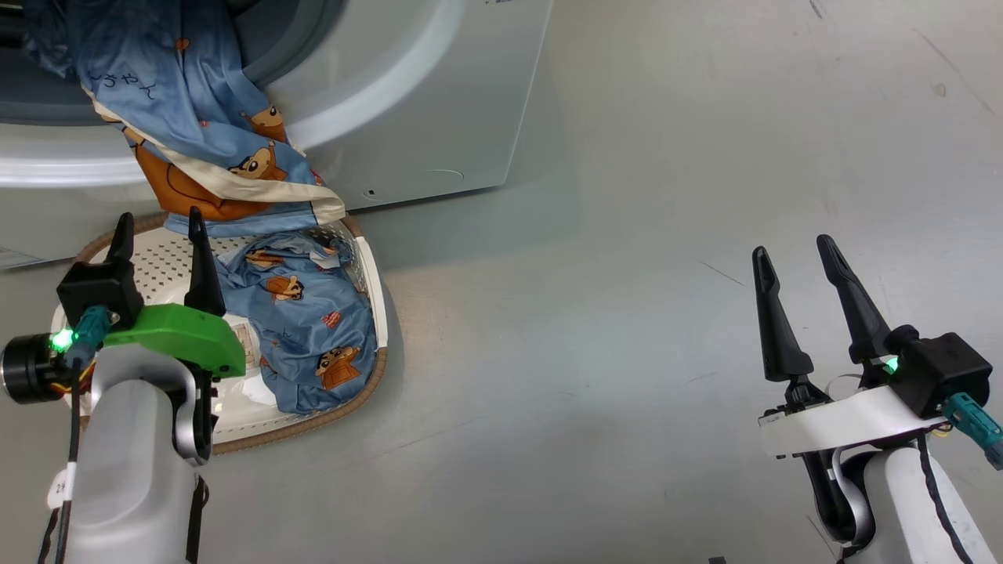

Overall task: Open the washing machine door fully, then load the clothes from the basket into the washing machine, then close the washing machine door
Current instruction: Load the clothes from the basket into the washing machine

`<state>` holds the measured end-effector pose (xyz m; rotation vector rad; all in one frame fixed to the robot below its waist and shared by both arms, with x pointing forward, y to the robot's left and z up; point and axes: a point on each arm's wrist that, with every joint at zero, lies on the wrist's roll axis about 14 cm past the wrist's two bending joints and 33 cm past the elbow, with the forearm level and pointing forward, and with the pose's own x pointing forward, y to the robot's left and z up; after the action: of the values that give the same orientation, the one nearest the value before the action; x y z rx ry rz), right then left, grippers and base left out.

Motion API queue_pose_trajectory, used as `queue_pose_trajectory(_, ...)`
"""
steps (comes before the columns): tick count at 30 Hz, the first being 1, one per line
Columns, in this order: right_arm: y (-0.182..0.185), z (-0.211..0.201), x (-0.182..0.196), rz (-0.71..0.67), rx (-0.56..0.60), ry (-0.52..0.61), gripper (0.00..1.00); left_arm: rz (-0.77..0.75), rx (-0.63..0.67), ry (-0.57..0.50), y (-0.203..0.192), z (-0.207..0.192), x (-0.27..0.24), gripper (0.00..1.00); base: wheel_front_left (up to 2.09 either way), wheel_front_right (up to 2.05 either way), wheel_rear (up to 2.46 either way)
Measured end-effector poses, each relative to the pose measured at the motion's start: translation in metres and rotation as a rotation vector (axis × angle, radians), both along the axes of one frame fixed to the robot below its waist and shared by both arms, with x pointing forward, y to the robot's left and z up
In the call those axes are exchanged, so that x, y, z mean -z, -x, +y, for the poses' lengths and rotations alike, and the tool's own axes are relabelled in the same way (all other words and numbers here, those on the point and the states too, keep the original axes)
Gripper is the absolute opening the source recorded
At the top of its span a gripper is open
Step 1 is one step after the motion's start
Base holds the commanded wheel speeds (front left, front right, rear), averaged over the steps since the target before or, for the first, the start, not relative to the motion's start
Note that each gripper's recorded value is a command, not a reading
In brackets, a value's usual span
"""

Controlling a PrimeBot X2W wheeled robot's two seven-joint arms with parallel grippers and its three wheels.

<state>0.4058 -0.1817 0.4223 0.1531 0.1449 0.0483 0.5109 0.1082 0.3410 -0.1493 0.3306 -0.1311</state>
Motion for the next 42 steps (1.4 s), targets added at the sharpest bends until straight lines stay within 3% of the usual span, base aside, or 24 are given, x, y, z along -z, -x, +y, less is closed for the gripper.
queue_pose_trajectory(12,-0.002,0.002,0.000,-0.004,-0.019,0.008,1.00,0.049,-0.040,-0.024,0.048,0.020,0.013,1.00,0.00,0.00,0.00)
queue_pose_trajectory(24,-0.002,-0.004,0.004,0.008,-0.022,0.029,1.00,0.023,-0.074,-0.025,0.069,0.028,-0.001,1.00,0.00,0.00,0.00)
queue_pose_trajectory(42,-0.007,0.024,0.010,0.015,-0.114,0.010,1.00,-0.020,-0.150,-0.020,0.093,0.050,-0.025,1.00,0.00,0.00,0.00)
